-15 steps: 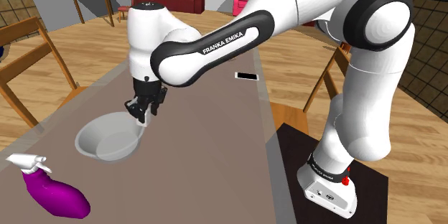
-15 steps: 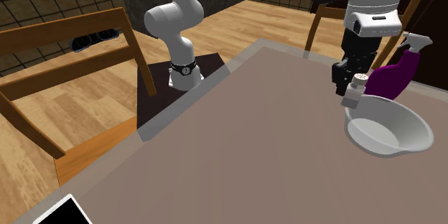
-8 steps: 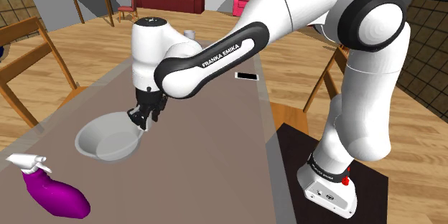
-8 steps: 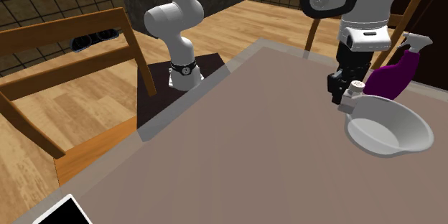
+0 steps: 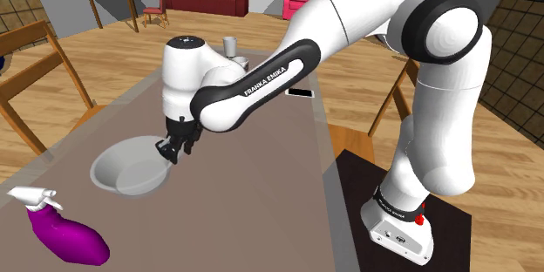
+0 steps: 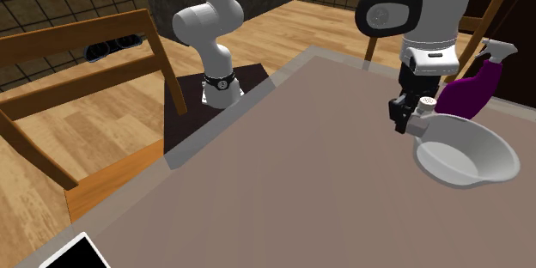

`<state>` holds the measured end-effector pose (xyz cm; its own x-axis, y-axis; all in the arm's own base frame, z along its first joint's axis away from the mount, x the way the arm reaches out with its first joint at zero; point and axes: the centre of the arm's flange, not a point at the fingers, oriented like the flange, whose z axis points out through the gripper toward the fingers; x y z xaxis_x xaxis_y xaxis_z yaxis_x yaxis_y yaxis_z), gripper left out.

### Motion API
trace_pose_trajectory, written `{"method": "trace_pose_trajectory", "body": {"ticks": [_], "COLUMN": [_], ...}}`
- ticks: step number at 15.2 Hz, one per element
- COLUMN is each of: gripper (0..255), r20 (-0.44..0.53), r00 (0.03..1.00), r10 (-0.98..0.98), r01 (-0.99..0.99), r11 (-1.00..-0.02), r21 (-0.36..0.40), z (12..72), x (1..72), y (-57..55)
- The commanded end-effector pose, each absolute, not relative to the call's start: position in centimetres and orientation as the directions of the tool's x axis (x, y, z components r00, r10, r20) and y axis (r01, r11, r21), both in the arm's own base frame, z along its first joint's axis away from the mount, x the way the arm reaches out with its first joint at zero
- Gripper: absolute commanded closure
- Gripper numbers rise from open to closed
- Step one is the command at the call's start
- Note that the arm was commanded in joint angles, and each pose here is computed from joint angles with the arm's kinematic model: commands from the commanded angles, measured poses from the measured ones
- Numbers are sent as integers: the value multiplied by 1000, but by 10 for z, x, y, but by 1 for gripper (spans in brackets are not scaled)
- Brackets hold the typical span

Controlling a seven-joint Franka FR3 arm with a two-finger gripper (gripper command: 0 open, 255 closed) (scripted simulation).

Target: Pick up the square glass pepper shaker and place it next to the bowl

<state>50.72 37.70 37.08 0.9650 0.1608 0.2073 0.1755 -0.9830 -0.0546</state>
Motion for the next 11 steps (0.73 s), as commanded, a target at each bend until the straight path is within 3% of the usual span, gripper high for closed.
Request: {"method": "trace_pose_trajectory", "body": {"ticks": [1, 9, 10, 11], "gripper": [255, 255, 0, 0], "r20": [179, 179, 179, 179], "r00": [970, 970, 970, 970], "r10": [165, 165, 165, 166], "r01": [176, 176, 176, 176], "r11": [-983, -983, -983, -983], "r21": [-46, -46, -45, -44], "z": [338, 338, 329, 327], "x": [505, 505, 510, 505], "y": [376, 376, 377, 384]}}
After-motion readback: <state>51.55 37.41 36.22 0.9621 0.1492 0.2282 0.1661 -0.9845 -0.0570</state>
